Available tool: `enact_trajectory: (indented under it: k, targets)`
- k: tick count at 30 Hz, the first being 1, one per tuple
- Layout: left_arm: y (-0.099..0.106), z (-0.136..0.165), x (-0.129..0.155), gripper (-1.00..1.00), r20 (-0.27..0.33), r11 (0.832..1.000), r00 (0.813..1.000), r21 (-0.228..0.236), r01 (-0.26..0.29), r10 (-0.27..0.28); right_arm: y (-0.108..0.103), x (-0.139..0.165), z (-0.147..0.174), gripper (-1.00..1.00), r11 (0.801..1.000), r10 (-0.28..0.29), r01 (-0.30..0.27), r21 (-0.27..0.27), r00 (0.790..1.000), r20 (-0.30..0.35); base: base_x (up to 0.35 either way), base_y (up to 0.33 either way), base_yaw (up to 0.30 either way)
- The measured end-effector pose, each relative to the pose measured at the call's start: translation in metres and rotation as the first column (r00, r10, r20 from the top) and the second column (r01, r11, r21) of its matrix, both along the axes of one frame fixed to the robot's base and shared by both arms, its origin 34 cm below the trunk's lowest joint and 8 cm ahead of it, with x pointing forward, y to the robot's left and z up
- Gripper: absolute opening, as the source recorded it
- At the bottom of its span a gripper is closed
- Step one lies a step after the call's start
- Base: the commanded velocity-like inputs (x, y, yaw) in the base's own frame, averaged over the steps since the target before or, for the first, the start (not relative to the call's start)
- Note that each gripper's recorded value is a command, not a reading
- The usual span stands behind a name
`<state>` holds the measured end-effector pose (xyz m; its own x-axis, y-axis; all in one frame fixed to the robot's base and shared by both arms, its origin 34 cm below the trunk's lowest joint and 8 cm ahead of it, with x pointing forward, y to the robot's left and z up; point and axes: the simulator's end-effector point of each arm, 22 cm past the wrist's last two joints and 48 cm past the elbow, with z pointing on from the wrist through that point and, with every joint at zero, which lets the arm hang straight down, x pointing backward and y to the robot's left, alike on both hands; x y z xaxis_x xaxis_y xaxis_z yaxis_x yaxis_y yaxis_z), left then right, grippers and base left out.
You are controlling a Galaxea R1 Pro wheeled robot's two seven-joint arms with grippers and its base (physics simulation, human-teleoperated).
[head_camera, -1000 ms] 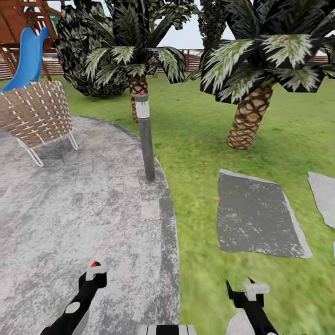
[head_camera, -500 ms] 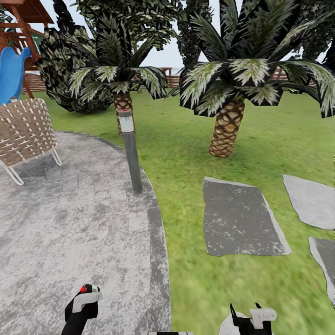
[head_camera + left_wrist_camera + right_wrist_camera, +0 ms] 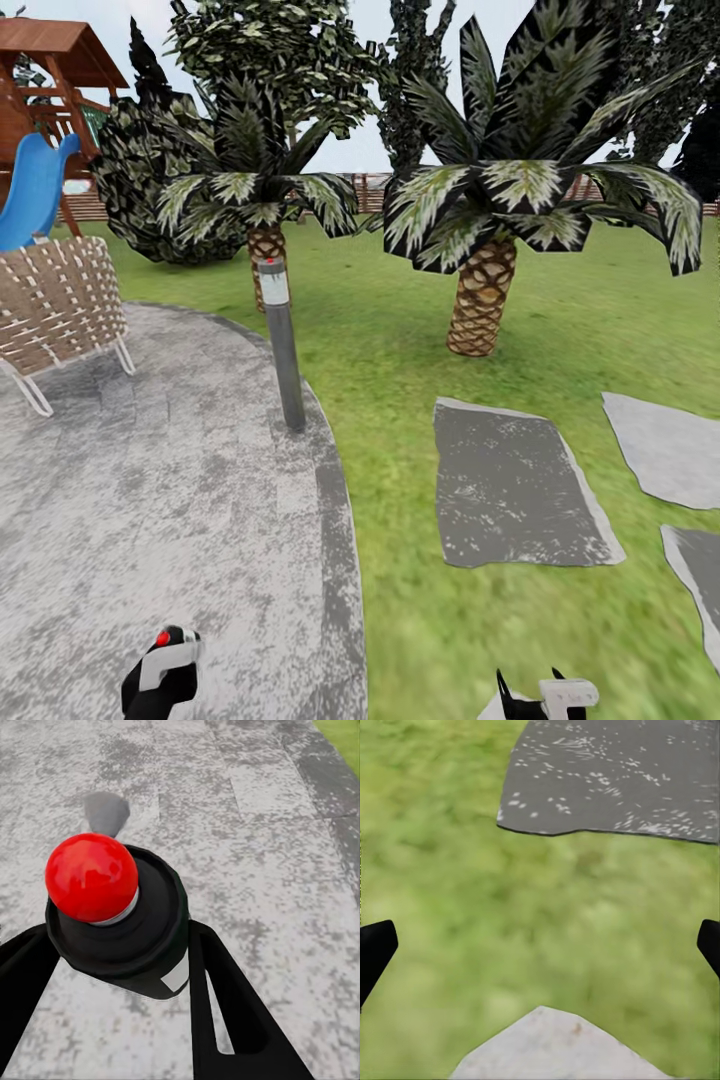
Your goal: In the garden, pick up the pesticide atomizer on the floor and spray pesticide onto both trees until each tree trunk is fully covered.
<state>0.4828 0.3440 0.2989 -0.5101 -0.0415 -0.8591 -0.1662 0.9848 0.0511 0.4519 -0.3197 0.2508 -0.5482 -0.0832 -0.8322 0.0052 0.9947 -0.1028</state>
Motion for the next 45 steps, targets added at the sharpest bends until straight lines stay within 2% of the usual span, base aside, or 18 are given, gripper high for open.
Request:
enact_trajectory:
  k: [6,13,41,45]
  targets:
    - [0.0,0.011,0.005,-1.0,0.025,1.0,1.0,0.001,-0.001,0.001,0.0,0.006,0.009,1.0,1.0,0.0,0.0,0.001,1.0,0.023,0.0,0.0,-0.032]
    - [0.0,0.023,0.01,-1.0,0.054,1.0,0.999,0.0,-0.001,0.001,0.0,0.013,0.021,1.0,1.0,-0.001,0.0,0.001,0.999,0.052,0.0,0.0,-0.24]
    - [-0.001,0.086,0.026,-1.0,0.052,1.0,0.999,-0.001,0.0,0.0,0.0,0.029,0.084,1.0,1.0,-0.001,0.001,0.001,0.999,0.051,0.0,0.0,-0.265]
    - [0.0,0.085,0.026,-1.0,0.051,1.0,0.999,-0.002,-0.002,0.002,0.0,0.029,0.084,1.0,1.0,-0.001,0.001,0.001,0.999,0.051,0.0,0.0,-0.266]
